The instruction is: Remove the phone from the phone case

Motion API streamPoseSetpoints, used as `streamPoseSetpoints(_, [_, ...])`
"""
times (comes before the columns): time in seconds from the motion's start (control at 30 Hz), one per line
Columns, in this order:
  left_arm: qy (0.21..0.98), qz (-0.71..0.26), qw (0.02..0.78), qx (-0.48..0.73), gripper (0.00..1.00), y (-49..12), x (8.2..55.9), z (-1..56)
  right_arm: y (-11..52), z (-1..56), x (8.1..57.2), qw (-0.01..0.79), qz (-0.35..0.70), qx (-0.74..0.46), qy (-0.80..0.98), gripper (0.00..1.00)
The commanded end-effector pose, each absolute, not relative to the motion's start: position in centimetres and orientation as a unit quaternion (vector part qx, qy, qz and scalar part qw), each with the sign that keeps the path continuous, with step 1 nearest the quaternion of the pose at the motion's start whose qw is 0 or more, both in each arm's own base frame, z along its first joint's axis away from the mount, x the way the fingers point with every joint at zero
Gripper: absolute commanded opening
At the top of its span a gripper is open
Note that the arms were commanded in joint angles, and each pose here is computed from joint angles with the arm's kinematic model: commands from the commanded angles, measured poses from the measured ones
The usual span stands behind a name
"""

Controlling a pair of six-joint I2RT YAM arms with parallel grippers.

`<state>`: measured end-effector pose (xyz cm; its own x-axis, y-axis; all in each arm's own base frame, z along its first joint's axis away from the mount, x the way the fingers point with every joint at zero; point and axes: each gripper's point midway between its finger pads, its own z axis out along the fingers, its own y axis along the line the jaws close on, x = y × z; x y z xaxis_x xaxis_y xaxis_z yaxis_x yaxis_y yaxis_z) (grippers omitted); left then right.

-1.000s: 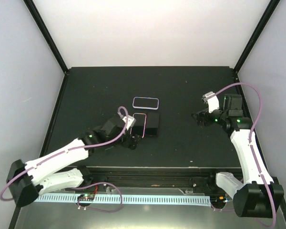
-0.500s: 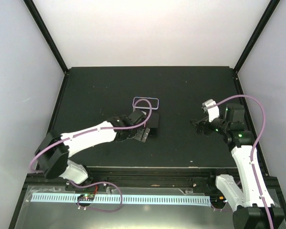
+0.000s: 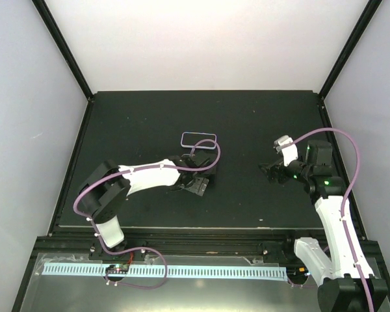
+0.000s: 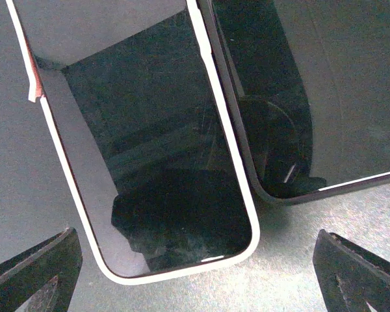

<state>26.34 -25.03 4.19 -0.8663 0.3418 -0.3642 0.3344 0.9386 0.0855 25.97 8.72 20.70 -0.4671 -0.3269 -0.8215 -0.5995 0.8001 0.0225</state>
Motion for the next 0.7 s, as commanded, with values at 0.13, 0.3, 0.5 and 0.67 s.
streamPoseSetpoints(0.13, [0.970, 0.036, 0.182, 0.157, 0.99, -24.4, 28.2, 2.8, 9.2, 21.1, 25.6, 0.446, 0.160, -0.291, 0.831, 0.91])
streamPoseSetpoints(0.3, [0.972, 0.048, 0.183, 0.138, 0.99, -22.7, 28.7, 2.6, 9.2, 21.2, 25.5, 0.449, 0.159, -0.292, 0.829, 0.91])
streamPoseSetpoints(0.5, [0.978, 0.043, 0.177, 0.102, 0.99, -19.8, 29.5, 1.8, 9.3, 21.2, 25.4, 0.448, 0.162, -0.293, 0.829, 0.91])
streamPoseSetpoints(0.67, [0.979, 0.025, 0.184, 0.088, 0.99, -19.2, 30.3, 2.0, 9.4, 20.9, 25.4, 0.443, 0.166, -0.293, 0.831, 0.91])
